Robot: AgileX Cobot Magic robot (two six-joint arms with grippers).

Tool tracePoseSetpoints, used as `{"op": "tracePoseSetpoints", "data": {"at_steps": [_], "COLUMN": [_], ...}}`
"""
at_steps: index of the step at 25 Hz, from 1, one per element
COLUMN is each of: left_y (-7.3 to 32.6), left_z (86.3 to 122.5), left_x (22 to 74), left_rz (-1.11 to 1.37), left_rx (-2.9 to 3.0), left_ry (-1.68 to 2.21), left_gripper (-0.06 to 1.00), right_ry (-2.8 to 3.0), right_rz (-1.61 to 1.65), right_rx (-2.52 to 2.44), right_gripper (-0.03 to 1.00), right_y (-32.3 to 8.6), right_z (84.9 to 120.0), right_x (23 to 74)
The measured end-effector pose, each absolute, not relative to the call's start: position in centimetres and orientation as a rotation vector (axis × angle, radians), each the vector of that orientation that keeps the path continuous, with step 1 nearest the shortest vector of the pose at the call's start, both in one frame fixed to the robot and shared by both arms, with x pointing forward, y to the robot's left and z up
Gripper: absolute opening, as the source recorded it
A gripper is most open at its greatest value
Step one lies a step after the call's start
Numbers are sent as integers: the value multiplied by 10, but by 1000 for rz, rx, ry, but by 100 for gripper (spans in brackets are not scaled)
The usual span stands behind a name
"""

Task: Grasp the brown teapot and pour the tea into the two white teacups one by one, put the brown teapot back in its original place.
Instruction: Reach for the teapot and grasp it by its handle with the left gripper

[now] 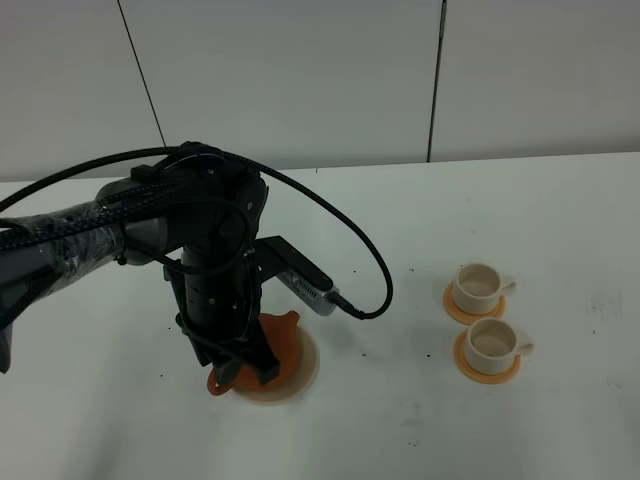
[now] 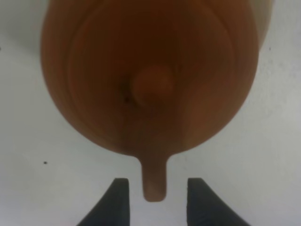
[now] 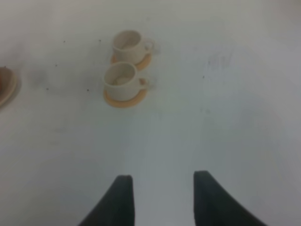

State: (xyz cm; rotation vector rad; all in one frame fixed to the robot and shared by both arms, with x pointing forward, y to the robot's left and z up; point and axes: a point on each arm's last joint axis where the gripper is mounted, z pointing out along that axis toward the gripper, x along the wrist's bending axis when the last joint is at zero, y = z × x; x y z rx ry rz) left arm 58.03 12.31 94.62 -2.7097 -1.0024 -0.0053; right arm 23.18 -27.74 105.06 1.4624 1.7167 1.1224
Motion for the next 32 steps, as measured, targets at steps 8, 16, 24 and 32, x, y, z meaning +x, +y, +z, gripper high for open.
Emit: {"op": "tracePoseSetpoints", "data": {"at_steps": [8, 16, 24, 32], "left_y": [128, 129, 127, 125], "left_z": [938, 938, 937, 924], "left_x": [576, 577, 579, 580], "left_rz": [4, -7, -38, -10], "left_rx": [-2676, -2675, -2691, -2671], "left_ry": [-964, -959, -995, -1023], "left_gripper": [36, 36, 36, 36], "right_ry": [1717, 1716, 1717, 1717], "right_rz": [1122, 1123, 1122, 1122], "right_rx": [1462, 1463, 1462, 1462], "right_gripper": [30, 30, 30, 30], "right_y": [-277, -277, -277, -277], "right_z": [1051, 1051, 1051, 1051], "right_x": [232, 232, 232, 232]}}
